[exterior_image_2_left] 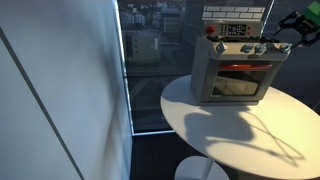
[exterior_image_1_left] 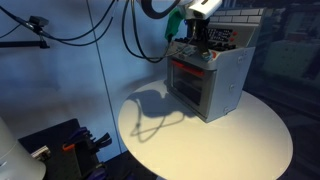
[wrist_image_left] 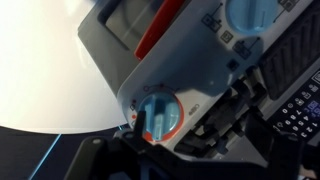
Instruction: Turn the rightmost knob on the stove to the left
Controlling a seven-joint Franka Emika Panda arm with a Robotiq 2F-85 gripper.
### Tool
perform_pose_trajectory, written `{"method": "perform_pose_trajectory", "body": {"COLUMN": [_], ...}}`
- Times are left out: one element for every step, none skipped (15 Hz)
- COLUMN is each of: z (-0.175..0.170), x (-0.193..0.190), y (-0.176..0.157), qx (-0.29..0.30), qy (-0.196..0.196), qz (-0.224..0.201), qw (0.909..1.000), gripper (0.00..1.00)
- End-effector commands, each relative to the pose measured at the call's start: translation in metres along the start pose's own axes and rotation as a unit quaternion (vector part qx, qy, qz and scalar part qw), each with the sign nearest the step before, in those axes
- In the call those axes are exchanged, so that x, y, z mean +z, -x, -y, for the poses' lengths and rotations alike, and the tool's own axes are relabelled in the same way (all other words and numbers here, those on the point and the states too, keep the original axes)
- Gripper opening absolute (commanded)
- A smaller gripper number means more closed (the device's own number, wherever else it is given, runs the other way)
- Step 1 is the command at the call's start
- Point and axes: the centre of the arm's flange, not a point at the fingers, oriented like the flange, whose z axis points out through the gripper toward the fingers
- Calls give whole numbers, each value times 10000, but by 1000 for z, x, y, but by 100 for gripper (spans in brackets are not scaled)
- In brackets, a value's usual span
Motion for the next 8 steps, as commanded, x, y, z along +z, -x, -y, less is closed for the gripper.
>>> {"method": "perform_pose_trajectory", "body": {"z": [7, 7, 7, 7, 7, 6, 6, 5], "x": [5, 5, 6, 6, 6, 6, 6, 6], "y": [-7, -8, -8, -8, -8, -8, -8, -8], "qx": [100, 109, 119, 121, 125, 130, 126, 129], "qy": [-102, -104, -104, -103, -102, -101, -100, -98], "qz": [-25, -26, -29, -33, -33, -34, -36, -43], "qw": [9999, 9999, 9999, 9999, 9999, 9999, 9999, 9999], "gripper": [100, 100, 100, 95, 82, 71, 70, 62]}}
